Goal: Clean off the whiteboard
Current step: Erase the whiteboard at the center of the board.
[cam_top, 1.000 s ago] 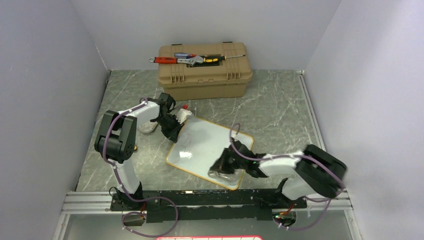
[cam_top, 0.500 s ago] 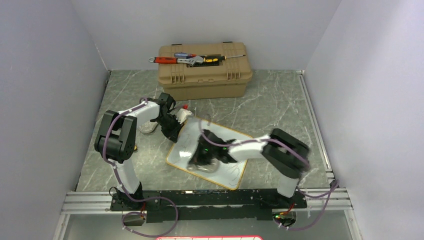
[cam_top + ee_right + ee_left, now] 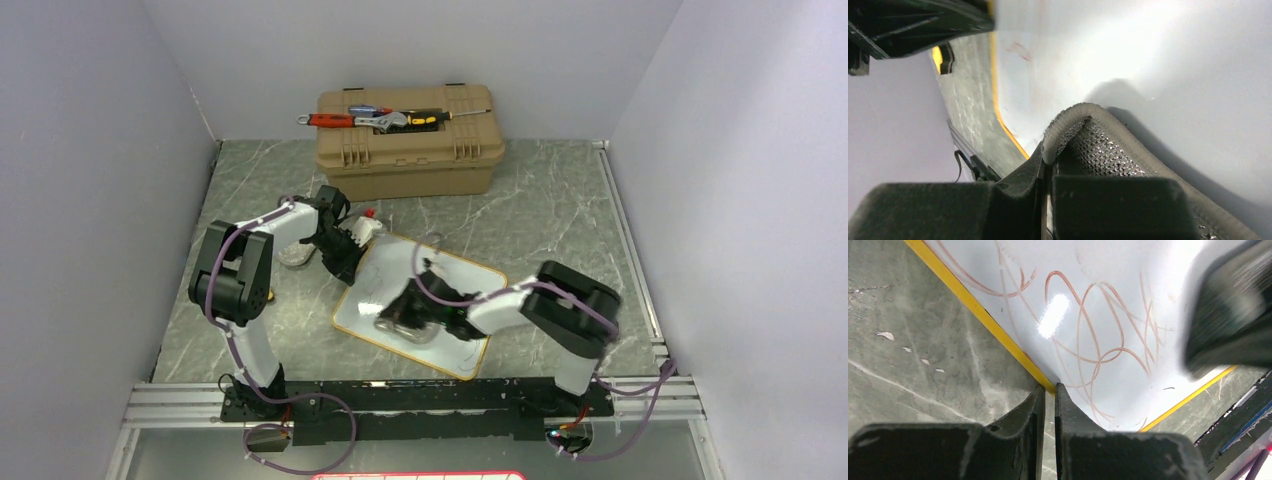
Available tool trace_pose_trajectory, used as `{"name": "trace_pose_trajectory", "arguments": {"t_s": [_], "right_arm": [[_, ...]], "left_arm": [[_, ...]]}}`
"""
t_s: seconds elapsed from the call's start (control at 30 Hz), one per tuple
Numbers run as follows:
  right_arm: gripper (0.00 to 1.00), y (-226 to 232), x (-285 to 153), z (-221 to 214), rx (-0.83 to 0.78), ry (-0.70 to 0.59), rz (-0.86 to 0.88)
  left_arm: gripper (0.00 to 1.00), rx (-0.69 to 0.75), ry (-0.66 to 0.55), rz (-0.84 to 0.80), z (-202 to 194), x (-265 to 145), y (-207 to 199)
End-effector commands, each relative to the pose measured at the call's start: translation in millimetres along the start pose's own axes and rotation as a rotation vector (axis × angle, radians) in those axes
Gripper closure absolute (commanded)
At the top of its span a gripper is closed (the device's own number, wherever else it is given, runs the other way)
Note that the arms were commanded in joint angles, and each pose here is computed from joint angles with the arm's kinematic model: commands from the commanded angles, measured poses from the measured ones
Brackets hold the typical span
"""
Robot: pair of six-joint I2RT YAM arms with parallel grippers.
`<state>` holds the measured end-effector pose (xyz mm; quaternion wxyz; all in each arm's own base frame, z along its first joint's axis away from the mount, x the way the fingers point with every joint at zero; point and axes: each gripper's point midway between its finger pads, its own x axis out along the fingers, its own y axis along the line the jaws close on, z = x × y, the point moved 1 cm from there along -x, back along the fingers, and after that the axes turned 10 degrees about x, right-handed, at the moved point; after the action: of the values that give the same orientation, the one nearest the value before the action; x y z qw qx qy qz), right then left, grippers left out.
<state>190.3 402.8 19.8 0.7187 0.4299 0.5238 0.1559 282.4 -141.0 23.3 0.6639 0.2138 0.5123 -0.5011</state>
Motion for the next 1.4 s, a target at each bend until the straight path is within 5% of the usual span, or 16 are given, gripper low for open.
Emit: {"name": "trace_pose_trajectory", "arguments": {"t_s": [0.0, 0.1, 0.27, 0.4, 0.77, 1.1, 1.23, 1.37], "right_arm": [[1.0, -143, -57, 18, 0.038, -0.151, -0.352], [1.0, -137, -53, 6, -0.029, -0.123, -0.347], [1.0, -64, 5, -31, -0.311, 0.003, -0.271], [1.0, -31, 33, -45, -0.35, 0.058, -0.21], [1.0, -111, -49, -30, -0.351, 0.071, -0.361], [1.0, -32, 37, -57, -0.468, 0.144, -0.256], [1.0, -50, 34, -48, -0.42, 0.146, -0.306], [1.0, -107, -16, -19, -0.249, 0.071, -0.359]], "left_arm": [[0.97, 0.022, 0.136, -0.122, -39, 31, -28], [0.97, 0.023, 0.136, -0.12, -39, 32, -26], [0.97, 0.012, 0.141, -0.123, -38, 34, -24], [0.97, 0.006, 0.14, -0.126, -36, 33, -24], [0.97, 0.015, 0.144, -0.122, -38, 34, -24], [0.97, 0.003, 0.136, -0.139, -34, 35, -25], [0.97, 0.005, 0.137, -0.134, -34, 33, -25], [0.97, 0.006, 0.141, -0.123, -35, 30, -25]]}}
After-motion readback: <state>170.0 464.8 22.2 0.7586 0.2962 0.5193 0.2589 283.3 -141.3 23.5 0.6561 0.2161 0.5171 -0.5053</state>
